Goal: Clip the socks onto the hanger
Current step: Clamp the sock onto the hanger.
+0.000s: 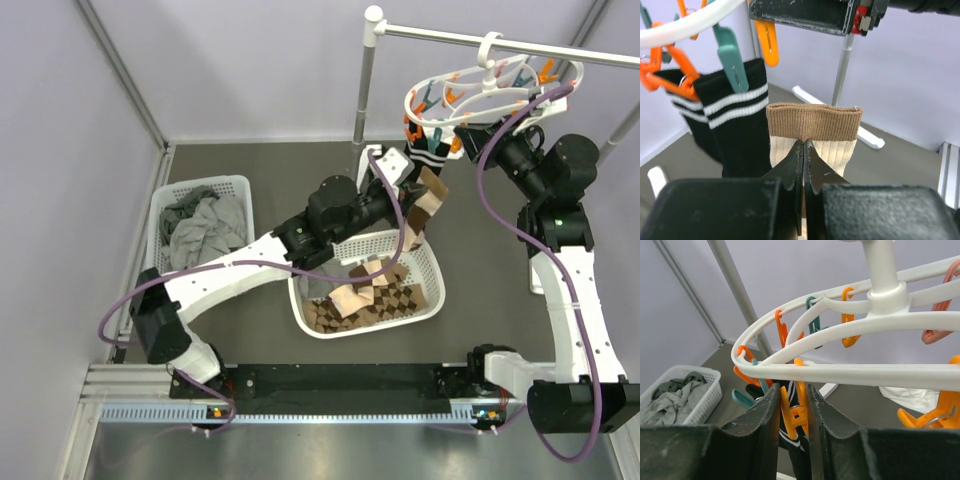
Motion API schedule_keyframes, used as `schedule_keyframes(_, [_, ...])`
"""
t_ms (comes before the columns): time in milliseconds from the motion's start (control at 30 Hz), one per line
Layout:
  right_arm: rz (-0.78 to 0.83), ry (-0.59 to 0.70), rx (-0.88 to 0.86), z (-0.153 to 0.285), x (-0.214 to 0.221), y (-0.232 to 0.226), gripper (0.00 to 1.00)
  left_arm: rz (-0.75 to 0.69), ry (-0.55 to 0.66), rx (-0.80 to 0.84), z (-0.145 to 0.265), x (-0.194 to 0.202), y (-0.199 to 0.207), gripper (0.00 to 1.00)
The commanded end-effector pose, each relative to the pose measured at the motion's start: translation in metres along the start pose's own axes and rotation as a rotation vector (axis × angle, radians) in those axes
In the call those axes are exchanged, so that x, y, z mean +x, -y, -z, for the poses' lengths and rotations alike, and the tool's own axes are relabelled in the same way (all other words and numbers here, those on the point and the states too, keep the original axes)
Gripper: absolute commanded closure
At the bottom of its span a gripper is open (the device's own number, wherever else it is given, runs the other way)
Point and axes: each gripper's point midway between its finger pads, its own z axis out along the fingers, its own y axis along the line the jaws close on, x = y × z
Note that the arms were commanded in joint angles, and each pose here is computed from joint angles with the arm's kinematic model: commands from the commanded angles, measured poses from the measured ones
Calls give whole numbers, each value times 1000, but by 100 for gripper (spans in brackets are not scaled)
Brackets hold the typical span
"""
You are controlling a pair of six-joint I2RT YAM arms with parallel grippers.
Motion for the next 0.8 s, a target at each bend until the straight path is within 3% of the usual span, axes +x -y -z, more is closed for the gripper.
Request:
schedule_keyframes(0, [-25,-4,-59,7,-11,-21,98,22,149,23,-21,-37,4,100])
schedule_keyframes(333, [-41,8,-66,9,-18,-25,99,40,167,-57,-56,-25,-22,100])
schedule_keyframes(767, [-47,-8,-91,10,-15,-30,99,63,204,-83,-69,-35,-44,100])
